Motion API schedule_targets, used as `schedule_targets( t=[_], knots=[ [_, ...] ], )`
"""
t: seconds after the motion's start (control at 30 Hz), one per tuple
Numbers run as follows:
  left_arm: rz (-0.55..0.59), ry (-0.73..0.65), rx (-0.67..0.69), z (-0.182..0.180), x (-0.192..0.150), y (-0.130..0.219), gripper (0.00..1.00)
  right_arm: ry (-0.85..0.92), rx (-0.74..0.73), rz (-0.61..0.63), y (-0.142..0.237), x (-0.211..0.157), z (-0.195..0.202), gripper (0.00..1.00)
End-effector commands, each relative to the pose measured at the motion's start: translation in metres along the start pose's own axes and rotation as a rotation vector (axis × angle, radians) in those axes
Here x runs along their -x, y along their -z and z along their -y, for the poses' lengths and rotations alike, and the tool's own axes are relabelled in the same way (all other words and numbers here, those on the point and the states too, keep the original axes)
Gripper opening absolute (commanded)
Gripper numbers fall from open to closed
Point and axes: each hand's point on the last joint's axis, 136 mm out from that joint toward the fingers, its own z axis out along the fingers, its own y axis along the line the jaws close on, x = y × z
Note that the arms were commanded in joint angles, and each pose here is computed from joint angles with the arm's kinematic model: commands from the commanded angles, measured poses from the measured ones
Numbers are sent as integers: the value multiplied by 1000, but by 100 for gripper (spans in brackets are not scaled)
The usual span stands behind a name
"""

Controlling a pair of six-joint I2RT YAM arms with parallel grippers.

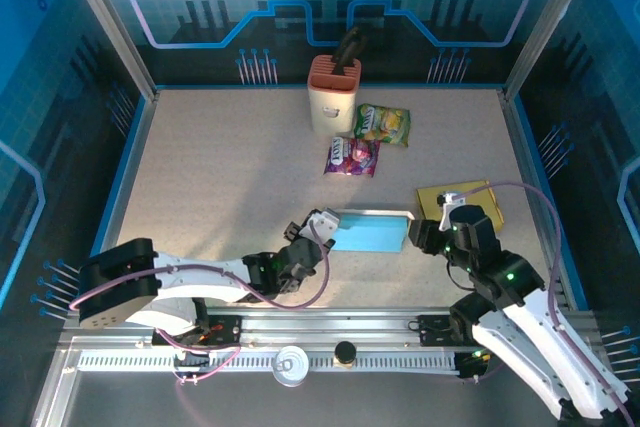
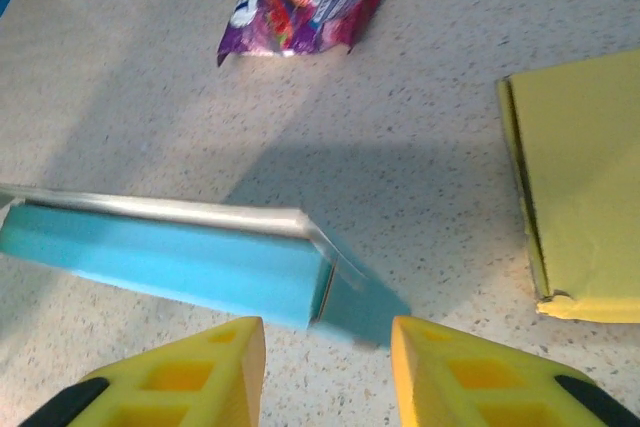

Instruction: Fold the paper box

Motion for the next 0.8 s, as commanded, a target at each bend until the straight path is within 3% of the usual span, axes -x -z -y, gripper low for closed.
schedule_targets(
  t=[0.0, 0.23, 0.33, 0.77],
  knots=[
    [18, 5, 33, -11, 3, 6, 0, 77, 45, -34, -6, 0, -9, 39],
    [13, 7, 29, -12, 2, 7, 0, 81, 37, -33, -10, 15, -8, 49],
    [14, 9, 28, -12, 3, 8, 0, 39, 103, -36, -15, 21, -15, 51],
    [7, 1, 20, -9, 3, 6, 0, 28, 170, -90, -31, 20, -24, 41]
  ],
)
